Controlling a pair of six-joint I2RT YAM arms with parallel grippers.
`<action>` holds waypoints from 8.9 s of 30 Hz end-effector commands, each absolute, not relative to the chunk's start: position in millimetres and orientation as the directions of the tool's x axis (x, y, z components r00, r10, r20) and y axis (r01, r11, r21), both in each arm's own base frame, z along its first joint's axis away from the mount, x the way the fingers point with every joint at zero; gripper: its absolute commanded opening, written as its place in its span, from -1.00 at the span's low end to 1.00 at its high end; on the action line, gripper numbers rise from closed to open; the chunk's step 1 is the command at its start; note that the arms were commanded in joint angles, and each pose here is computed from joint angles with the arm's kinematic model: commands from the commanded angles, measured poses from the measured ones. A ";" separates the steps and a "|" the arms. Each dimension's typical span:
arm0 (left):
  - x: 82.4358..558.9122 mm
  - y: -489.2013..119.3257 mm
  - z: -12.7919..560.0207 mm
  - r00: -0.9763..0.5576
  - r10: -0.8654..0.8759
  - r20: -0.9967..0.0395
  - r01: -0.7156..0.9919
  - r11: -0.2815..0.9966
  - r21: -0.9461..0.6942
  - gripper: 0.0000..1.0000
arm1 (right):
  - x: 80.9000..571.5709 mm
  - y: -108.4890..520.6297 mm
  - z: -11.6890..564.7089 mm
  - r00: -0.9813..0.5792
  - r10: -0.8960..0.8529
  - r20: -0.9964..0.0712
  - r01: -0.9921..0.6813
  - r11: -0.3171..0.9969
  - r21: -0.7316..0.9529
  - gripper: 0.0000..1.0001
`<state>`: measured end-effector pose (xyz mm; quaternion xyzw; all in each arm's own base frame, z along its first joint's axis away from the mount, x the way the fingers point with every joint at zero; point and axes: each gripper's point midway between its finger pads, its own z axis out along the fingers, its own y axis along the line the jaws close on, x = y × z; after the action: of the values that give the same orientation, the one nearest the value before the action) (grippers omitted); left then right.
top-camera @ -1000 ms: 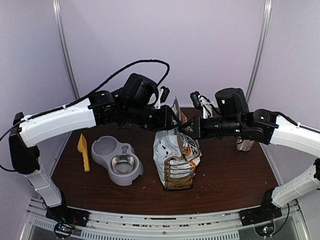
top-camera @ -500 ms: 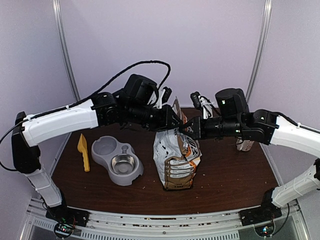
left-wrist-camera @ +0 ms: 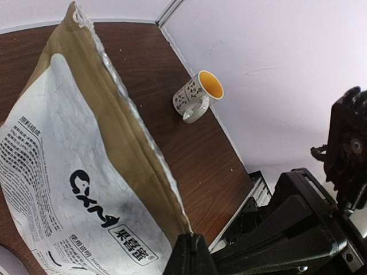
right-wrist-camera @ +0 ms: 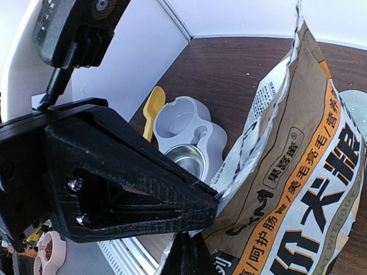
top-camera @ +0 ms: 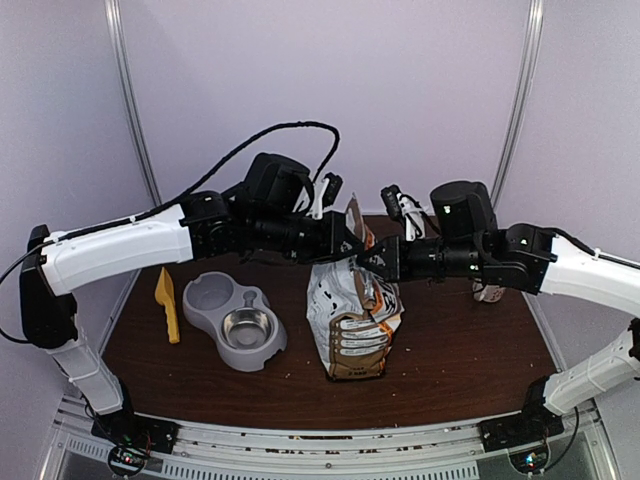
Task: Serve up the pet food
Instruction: Open the seal of the pet food bag.
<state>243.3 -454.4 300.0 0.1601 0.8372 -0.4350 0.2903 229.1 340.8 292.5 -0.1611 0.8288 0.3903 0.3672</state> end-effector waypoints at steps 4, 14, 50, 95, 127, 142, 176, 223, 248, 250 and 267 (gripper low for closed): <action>243.5 -442.0 315.5 -0.736 0.016 -0.677 0.554 0.589 -0.589 -1.00 | 245.0 310.4 287.2 -0.634 0.031 -0.773 -0.430 0.817 0.385 -1.00; 246.6 -427.7 310.7 -0.732 0.008 -0.681 0.527 0.641 -0.559 -1.00 | 249.7 299.1 274.9 -0.655 0.064 -0.753 -0.332 0.871 0.363 -1.00; 209.8 -434.4 320.3 -0.674 0.103 -0.731 0.661 0.526 -0.536 0.50 | 243.0 321.3 283.1 -0.689 0.113 -0.716 -0.368 0.796 0.480 -1.00; 187.6 -450.4 256.8 -0.814 0.166 -0.557 0.544 0.554 -0.630 -0.43 | 245.1 327.1 305.8 -0.669 0.150 -0.728 -0.387 0.765 0.514 -1.00; 204.8 -435.5 270.3 -0.784 0.087 -0.614 0.527 0.616 -0.585 -1.00 | 236.8 316.8 295.1 -0.665 0.127 -0.736 -0.406 0.766 0.498 -1.00; 220.5 -426.3 303.8 -0.736 0.032 -0.677 0.552 0.606 -0.572 -0.74 | 238.4 302.7 290.8 -0.654 0.115 -0.748 -0.380 0.804 0.457 -1.00; 220.3 -465.0 323.8 -0.702 0.099 -0.705 0.648 0.500 -0.575 -0.12 | 214.8 305.5 317.5 -0.734 0.268 -0.624 -0.405 0.565 0.719 -0.30; 217.1 -466.4 307.6 -0.722 0.123 -0.681 0.636 0.506 -0.583 -1.00 | 224.5 317.2 277.2 -0.760 0.107 -0.641 -0.408 0.689 0.599 -1.00; 213.9 -455.9 342.3 -0.645 0.033 -0.763 0.693 0.446 -0.567 -1.00 | 243.9 303.5 218.1 -0.779 0.019 -0.627 -0.286 0.879 0.382 -1.00; 214.0 -455.6 342.6 -0.644 0.031 -0.764 0.693 0.447 -0.566 -1.00 | 245.2 302.2 216.5 -0.780 0.023 -0.626 -0.277 0.884 0.377 -1.00; 223.6 -437.5 335.2 -0.654 0.038 -0.755 0.644 0.551 -0.530 -0.76 | 237.5 315.0 244.8 -0.770 0.097 -0.631 -0.336 0.779 0.530 -1.00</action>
<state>219.7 -447.8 318.5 0.2206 0.8049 -0.4377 0.3343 235.0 329.5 253.4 -0.0786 0.8827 0.3254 0.3297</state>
